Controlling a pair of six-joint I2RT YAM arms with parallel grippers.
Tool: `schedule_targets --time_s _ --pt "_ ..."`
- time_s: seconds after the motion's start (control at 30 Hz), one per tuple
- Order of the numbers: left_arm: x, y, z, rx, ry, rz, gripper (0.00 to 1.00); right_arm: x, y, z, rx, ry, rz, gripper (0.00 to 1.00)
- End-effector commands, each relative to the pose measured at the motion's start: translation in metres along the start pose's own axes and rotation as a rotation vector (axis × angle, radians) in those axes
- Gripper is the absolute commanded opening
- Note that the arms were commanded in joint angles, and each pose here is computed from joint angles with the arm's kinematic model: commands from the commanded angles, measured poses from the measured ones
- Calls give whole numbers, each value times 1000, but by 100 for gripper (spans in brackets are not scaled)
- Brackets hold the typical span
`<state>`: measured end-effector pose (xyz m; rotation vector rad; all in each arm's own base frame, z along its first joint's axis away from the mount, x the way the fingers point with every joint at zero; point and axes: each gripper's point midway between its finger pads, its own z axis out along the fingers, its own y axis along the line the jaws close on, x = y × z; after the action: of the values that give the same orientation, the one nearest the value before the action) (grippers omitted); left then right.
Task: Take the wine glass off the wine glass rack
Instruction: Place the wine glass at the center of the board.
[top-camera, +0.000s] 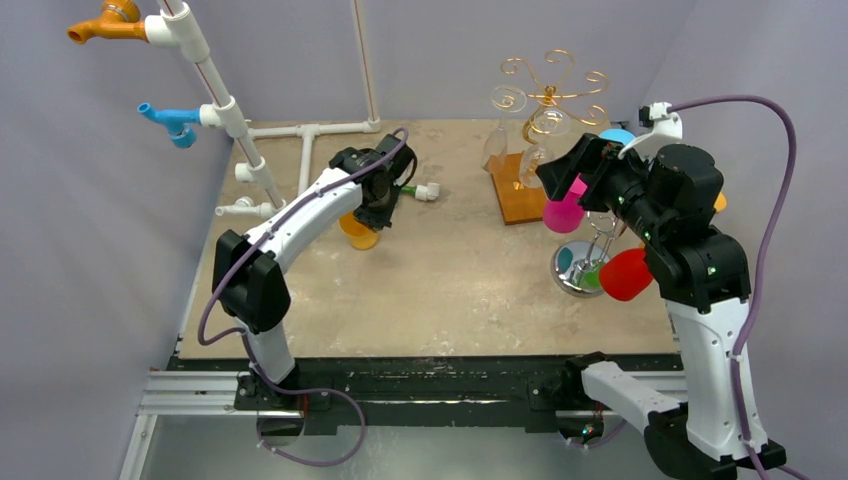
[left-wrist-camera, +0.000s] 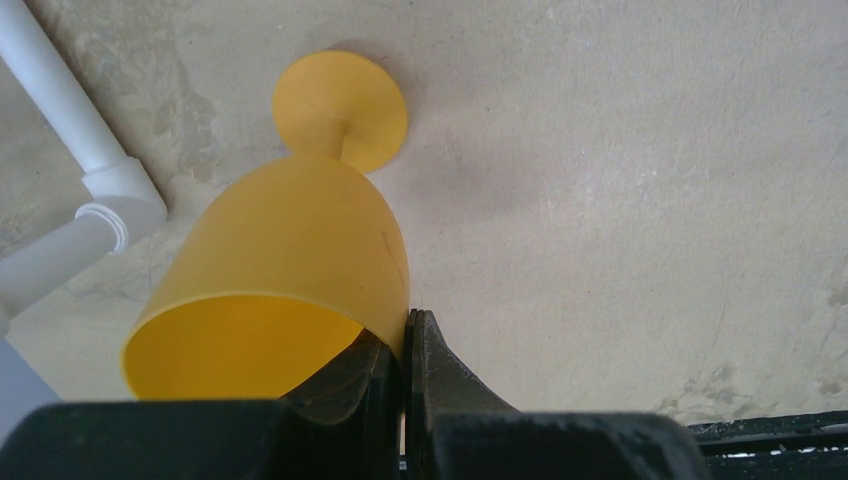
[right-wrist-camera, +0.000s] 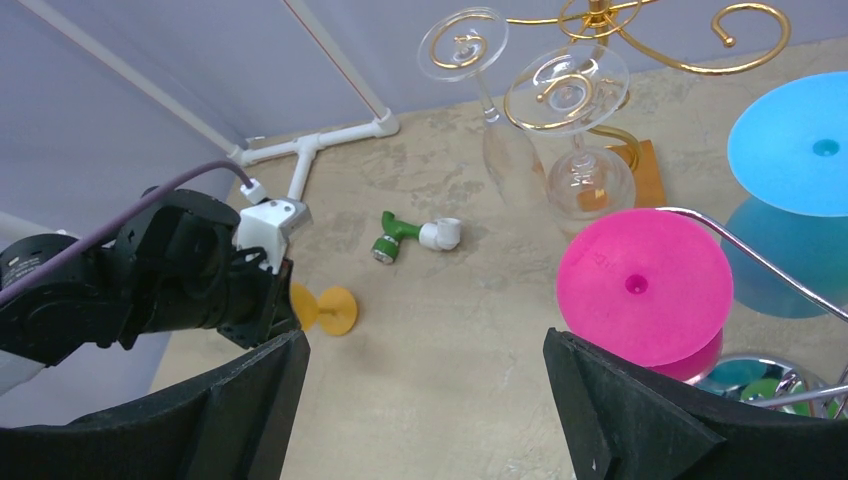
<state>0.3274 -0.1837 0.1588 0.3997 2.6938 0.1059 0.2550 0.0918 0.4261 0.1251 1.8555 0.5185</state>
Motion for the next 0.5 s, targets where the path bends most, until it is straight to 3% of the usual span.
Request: schedule_targets --time_s 0.0,0.23,0.47 --pt "-1 -1 5 18 -6 22 8 -6 6 -7 -29 -27 -23 99" --pt "-7 2 11 -11 -29 23 30 1 1 -5 -17 -19 -21 99" --pt "-18 8 10 -52 -61 13 44 1 -1 -9 -7 -27 -20 99"
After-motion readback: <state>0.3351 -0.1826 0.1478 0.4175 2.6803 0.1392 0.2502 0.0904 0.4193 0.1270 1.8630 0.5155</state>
